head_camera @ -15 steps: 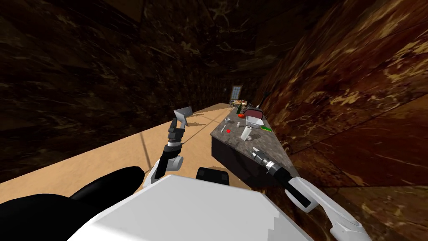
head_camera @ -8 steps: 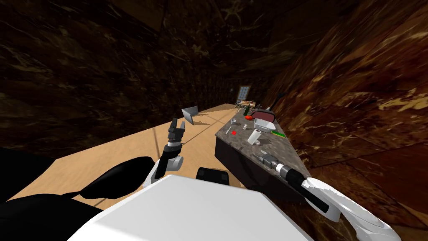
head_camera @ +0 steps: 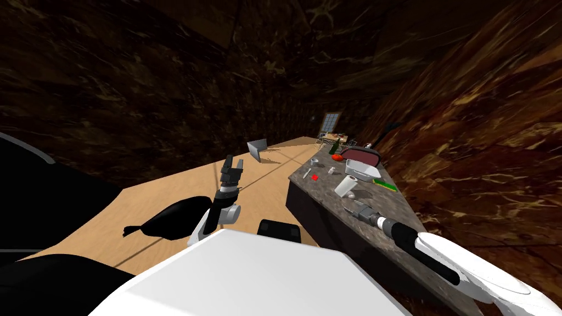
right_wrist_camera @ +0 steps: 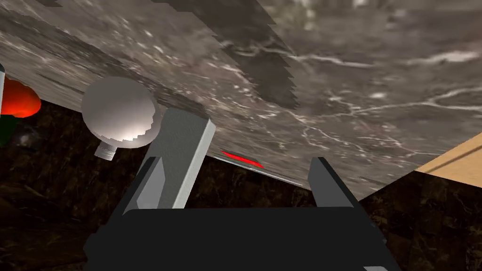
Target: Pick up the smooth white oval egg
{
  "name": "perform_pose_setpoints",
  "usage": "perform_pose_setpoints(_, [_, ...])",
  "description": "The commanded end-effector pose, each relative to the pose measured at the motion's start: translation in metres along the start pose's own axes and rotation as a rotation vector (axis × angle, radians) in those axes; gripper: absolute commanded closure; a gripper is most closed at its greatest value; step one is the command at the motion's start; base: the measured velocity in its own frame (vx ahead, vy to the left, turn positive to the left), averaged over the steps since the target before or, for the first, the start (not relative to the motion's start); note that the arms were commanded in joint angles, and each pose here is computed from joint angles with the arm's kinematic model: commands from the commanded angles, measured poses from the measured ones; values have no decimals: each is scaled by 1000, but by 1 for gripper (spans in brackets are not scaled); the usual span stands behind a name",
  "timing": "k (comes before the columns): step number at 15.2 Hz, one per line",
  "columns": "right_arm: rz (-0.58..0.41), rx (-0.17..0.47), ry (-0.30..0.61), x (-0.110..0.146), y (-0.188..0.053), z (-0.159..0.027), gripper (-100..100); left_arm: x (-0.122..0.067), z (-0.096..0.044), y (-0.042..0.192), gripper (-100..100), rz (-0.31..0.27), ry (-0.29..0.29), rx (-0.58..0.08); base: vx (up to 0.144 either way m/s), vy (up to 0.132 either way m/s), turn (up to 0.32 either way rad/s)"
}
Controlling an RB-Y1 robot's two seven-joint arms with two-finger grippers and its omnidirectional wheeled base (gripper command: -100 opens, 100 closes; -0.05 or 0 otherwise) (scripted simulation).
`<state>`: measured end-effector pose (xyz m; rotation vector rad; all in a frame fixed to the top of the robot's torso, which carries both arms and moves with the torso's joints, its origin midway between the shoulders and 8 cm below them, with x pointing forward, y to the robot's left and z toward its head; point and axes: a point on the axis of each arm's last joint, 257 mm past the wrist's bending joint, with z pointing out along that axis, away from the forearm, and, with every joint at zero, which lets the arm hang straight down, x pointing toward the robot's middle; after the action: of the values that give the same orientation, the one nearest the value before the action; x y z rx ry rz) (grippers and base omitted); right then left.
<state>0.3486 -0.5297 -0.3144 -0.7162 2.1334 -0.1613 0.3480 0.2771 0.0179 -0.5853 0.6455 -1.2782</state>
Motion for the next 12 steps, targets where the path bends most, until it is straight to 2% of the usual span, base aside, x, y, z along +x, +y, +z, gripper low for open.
perform_pose_setpoints(1, [-82, 18, 77, 22, -22, -13, -100, 0, 0, 0, 0, 0, 0, 0, 14, 28, 227])
perform_pose_setpoints(2, [-82, 18, 77, 22, -22, -13, -100, 0, 0, 0, 0, 0, 0, 0, 16, 24, 203])
perform_pose_setpoints(3, [-138, 24, 123, 33, -35, -20, -100, 0, 0, 0, 0, 0, 0, 0, 19, 26, 206])
perform_pose_setpoints(4, [-135, 29, 129, 36, -37, -22, -100, 0, 0, 0, 0, 0, 0, 0, 18, 22, 168])
perform_pose_setpoints(5, [-184, 37, 179, 49, -52, -31, -100, 0, 0, 0, 0, 0, 0, 0, 17, 22, 232])
perform_pose_setpoints(6, [-184, 37, 179, 49, -52, -31, -100, 0, 0, 0, 0, 0, 0, 0, 16, 16, 189])
perform_pose_setpoints(8, [-268, 48, 271, 73, -76, -50, -100, 0, 0, 0, 0, 0, 0, 0, 24, 18, 231])
perform_pose_setpoints(9, [-268, 48, 271, 73, -76, -50, -100, 0, 0, 0, 0, 0, 0, 0, 26, 17, 214])
perform_pose_setpoints(12, [-333, 51, 351, 93, -95, -67, -100, 0, 0, 0, 0, 0, 0, 0, 26, 15, 148])
